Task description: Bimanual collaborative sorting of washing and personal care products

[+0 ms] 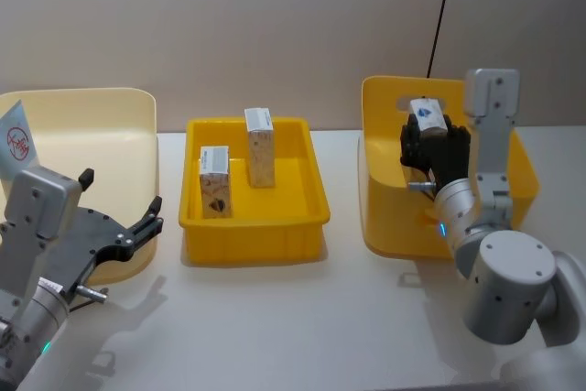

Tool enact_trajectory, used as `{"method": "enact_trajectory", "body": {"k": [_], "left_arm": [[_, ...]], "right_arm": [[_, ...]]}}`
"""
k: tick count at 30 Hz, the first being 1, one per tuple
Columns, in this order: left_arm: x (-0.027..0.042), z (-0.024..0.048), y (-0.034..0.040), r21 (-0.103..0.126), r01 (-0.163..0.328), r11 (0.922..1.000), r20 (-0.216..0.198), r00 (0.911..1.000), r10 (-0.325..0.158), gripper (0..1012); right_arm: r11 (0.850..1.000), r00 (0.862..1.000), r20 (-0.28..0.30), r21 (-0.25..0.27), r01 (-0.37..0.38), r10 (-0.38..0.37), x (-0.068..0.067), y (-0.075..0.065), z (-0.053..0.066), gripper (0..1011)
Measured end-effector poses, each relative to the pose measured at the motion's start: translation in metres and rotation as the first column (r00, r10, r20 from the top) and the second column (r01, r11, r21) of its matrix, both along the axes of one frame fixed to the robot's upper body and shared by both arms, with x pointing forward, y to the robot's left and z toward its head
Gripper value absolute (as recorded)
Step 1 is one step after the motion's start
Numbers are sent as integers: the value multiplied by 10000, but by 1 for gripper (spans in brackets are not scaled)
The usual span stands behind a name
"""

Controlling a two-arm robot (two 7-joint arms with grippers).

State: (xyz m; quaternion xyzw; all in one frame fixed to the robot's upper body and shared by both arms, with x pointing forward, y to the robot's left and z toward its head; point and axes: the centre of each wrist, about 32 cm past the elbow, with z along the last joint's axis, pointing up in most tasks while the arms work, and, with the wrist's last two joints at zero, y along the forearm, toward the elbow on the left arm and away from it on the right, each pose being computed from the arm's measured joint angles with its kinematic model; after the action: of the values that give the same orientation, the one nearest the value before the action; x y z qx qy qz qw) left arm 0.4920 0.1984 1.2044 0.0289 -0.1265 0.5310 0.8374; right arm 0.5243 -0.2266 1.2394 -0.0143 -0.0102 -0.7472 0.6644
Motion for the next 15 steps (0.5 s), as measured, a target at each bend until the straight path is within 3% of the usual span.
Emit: {"method": "enact_trajectory", "body": {"k": [9, 12, 15], "left_arm": [[0, 0, 0, 0, 0, 10000, 0, 10000, 0, 1003], [0, 0, 0, 0, 0, 10000, 0, 10000, 0, 1003], [0, 0, 0, 1, -1, 10000, 0, 10000, 1, 1003]], "right_arm": [[9999, 9991, -403, 56, -161, 163, 29, 32, -25, 435], [9998, 9987, -482, 71, -187, 191, 36, 39, -29, 472], [9997, 9982, -558, 83, -218, 222, 41, 45, -34, 585]]}}
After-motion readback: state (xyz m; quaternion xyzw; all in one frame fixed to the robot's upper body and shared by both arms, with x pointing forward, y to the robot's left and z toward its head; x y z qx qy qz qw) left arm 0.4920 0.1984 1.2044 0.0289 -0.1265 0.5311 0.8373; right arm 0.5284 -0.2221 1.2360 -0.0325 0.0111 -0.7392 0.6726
